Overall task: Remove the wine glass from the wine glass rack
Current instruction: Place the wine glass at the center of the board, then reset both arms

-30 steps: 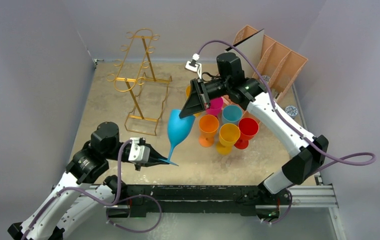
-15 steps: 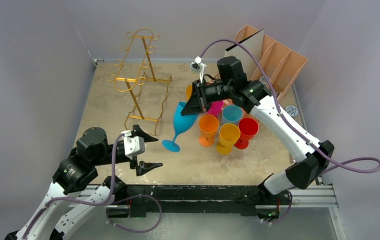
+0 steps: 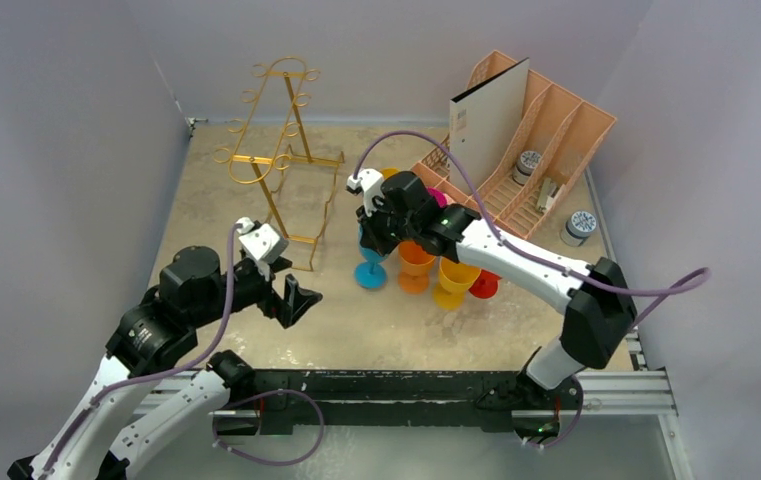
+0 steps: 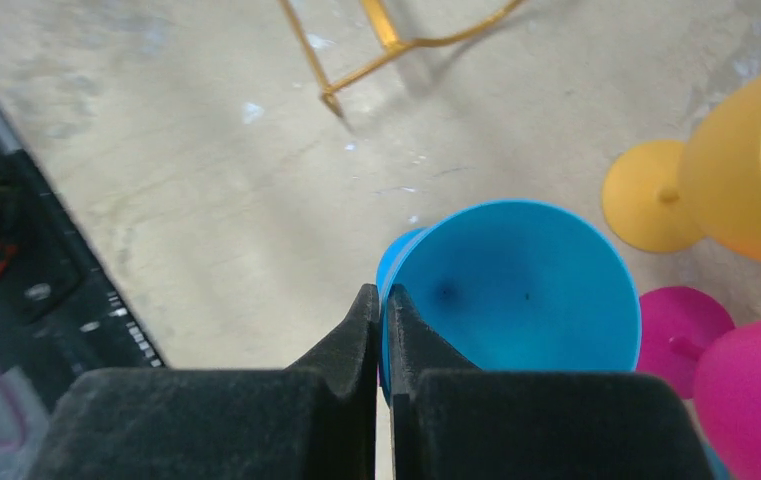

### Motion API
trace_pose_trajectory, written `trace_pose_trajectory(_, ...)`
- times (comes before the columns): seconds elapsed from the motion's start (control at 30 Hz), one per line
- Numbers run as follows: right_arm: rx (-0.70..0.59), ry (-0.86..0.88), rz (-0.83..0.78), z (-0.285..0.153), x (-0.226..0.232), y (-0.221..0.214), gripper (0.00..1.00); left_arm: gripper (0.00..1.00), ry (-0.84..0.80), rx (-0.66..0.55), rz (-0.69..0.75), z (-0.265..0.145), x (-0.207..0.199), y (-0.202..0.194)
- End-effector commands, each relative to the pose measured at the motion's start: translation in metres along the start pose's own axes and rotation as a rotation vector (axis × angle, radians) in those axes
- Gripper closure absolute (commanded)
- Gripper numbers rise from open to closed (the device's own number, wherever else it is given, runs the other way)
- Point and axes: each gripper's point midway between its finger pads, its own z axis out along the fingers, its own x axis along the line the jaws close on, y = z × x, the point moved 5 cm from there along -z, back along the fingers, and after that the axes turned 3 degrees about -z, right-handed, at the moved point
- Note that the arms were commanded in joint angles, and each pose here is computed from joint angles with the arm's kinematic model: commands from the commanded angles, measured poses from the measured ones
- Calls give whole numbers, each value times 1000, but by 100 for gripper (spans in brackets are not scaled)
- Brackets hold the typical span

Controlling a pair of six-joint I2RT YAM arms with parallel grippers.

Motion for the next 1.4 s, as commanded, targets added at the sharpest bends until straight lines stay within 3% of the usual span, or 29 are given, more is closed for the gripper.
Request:
trace_pose_trajectory(0.0,-92,-88,-51,22,-16,9,100,12,110,-45,-121,1,9,6)
trace_pose_trajectory(0.3,-31,-186,-189,35,-21,-1,97,9,314,-128,-134,-23,29,10)
trace_pose_trajectory(0.37,-22,-175,-188,31,-19,-1,87,8,394,-124,-165,-27,37,7)
trace_pose_trajectory(0.43,-22,-161,-188,26,-16,2,64,8,509,-111,-208,-34,49,3)
trace_pose_trajectory(0.5,-44,-155,-185,16,-13,12,53,7,613,-98,-238,-40,59,-3)
trace_pose_trajectory(0.73,-173,-120,-136,-44,6,49,33,2,860,-99,-284,-60,80,-13)
trace_pose_trajectory(0.87,-231,-271,-128,-86,-8,57,21,1,904,-83,-218,-60,87,-6)
trace_pose_trajectory(0.97,-231,-373,-89,-117,-26,55,18,0,954,-70,-161,-59,94,4)
trace_pose_trajectory(1.13,-261,-479,111,-168,-64,44,18,0,1003,-87,-60,-59,101,27)
trace_pose_trajectory(1.37,-262,-594,265,-208,-103,25,14,0,975,-66,-37,-37,109,56)
